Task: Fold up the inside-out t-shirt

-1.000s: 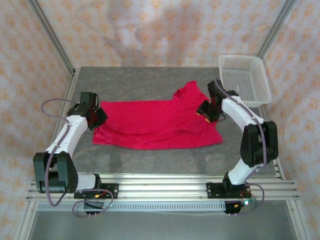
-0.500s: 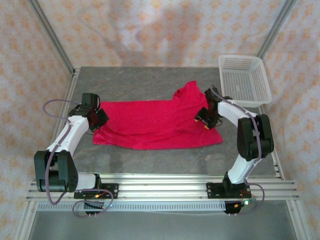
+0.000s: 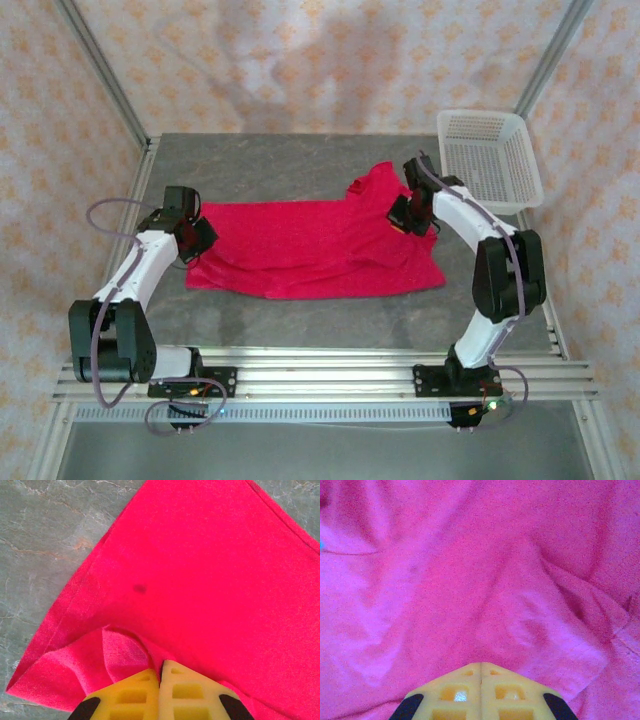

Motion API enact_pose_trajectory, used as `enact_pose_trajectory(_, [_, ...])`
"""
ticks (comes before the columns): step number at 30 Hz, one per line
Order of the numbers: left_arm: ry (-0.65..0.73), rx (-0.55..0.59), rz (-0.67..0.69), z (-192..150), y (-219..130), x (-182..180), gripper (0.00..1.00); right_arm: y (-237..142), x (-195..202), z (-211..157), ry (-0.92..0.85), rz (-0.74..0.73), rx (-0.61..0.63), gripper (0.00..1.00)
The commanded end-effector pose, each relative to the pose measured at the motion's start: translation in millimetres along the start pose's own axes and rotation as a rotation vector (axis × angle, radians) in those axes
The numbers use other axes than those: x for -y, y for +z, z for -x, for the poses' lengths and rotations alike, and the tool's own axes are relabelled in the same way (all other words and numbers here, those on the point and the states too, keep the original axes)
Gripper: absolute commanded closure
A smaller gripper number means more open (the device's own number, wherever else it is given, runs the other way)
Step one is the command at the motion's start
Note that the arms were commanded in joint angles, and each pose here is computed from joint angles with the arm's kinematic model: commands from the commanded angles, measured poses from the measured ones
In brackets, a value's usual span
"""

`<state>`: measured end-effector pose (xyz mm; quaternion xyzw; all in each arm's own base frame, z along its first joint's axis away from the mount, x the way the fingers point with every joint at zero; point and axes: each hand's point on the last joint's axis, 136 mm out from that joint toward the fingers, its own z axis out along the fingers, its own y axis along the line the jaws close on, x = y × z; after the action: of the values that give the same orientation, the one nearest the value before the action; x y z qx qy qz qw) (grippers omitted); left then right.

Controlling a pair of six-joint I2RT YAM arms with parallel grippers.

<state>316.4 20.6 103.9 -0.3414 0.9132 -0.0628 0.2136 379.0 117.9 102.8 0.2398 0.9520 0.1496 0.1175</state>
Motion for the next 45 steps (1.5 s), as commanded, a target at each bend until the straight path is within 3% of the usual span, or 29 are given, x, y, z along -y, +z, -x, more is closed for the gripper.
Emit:
enact_pose_trajectory(1, [0.010, 0.016, 0.001, 5.2, -0.2, 6.8, 1.00, -13.7, 12.0, 2.0, -0.027, -0.075, 0.014, 0.91])
enact_pose_trajectory(3, [0.014, 0.015, -0.001, 3.6, 1.7, 7.4, 1.00, -9.6, 24.9, 3.1, -0.050, -0.106, 0.016, 0.69])
enact_pose_trajectory(6, [0.017, 0.004, 0.001, 0.9, 5.8, 7.2, 1.00, -2.8, 34.7, 4.4, -0.103, -0.113, 0.017, 0.47])
enact_pose_trajectory(7, [0.018, 0.000, 0.002, 0.1, 6.7, 6.9, 1.00, -0.1, 34.8, 3.6, -0.123, -0.106, 0.016, 0.44])
enact_pose_trajectory(15, [0.027, 0.000, 0.009, -1.4, 7.4, 5.0, 1.00, 16.8, 50.5, -11.9, -0.190, -0.124, -0.020, 0.40])
enact_pose_trajectory(20, [0.030, -0.006, 0.014, -2.5, 9.3, 4.2, 1.00, 23.7, 62.9, -13.2, -0.212, -0.171, -0.021, 0.33])
enact_pose_trajectory(40, [0.035, 0.001, 0.015, -0.2, 4.8, 4.7, 1.00, 41.5, 54.0, -11.9, -0.211, -0.126, -0.045, 0.37])
enact_pose_trajectory(43, [0.037, 0.003, 0.016, 0.2, 4.0, 4.6, 1.00, 41.5, 51.5, -12.8, -0.208, -0.115, -0.049, 0.50])
enact_pose_trajectory(45, [0.038, 0.003, 0.018, 0.2, 4.2, 4.3, 1.00, 40.3, 48.3, -13.5, -0.202, -0.098, -0.053, 0.68])
